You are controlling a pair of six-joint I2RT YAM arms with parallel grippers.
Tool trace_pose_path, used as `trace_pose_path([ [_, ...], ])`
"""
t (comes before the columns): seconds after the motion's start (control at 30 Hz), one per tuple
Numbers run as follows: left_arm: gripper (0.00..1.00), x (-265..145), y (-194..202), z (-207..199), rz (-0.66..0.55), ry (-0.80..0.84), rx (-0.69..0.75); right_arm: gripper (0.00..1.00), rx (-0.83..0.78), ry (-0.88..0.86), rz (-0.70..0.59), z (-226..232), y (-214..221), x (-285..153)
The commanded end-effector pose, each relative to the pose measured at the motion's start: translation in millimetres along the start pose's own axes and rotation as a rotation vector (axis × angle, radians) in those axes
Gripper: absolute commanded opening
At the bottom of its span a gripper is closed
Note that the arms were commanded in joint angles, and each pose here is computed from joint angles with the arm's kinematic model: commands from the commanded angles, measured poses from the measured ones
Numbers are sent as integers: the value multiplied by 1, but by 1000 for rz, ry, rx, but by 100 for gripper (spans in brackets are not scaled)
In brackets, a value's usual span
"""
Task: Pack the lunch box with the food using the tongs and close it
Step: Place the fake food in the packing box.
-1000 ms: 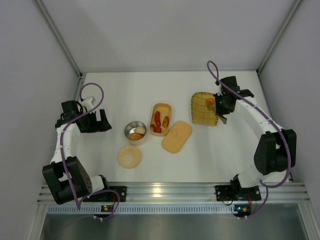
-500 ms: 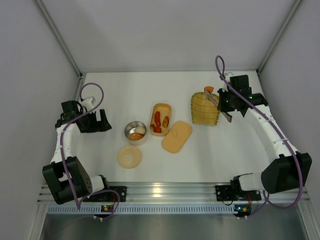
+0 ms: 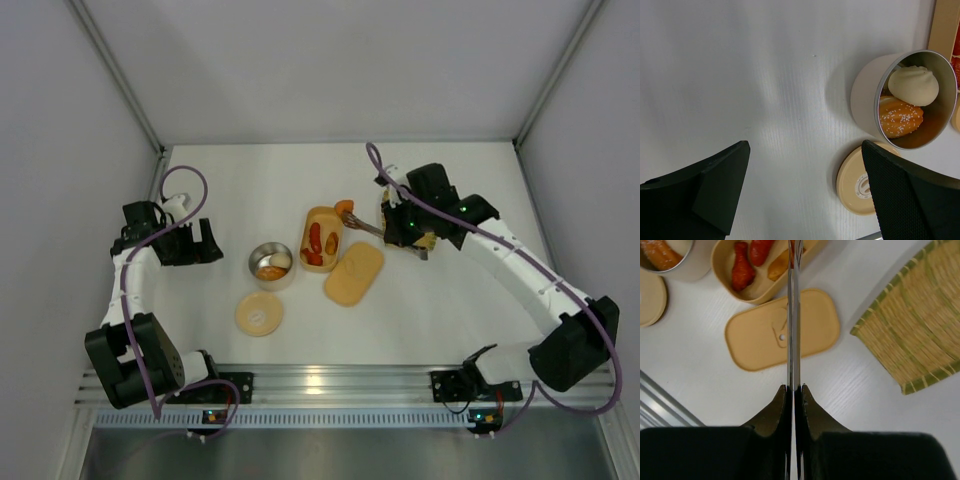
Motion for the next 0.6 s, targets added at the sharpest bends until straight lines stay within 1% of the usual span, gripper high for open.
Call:
trace_pose_path([
  [0.0, 98, -1, -5, 1, -37, 9, 17, 0, -83, -108, -51, 26, -17, -1],
  [0.03, 98, -1, -5, 1, -38, 9, 17, 0, -99, -137, -26, 34, -17, 8],
  [0.13, 98, -1, -5, 1, -36, 8, 20, 0, -138, -196, -3, 51, -24, 19],
  [0.2, 98, -1, -5, 2, -34, 7, 19, 0, -145, -207, 19, 55, -28, 28],
  [0.4, 98, 0, -5, 1, -32, 11, 22, 0, -124, -185, 57, 54, -38, 53],
  [0.57, 98, -1, -4, 2, -31, 6, 22, 0, -102, -164, 50, 53, -44, 60],
])
Point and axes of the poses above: each gripper's point midway between its finger pads, its own x axis out along the fingers, its own z axis along the line the jaws close on, y = z × x, the point moved 10 cm from there along -x, back along the fingers, and after that the axes turned 1 degree about x, right-handed, at the moved point
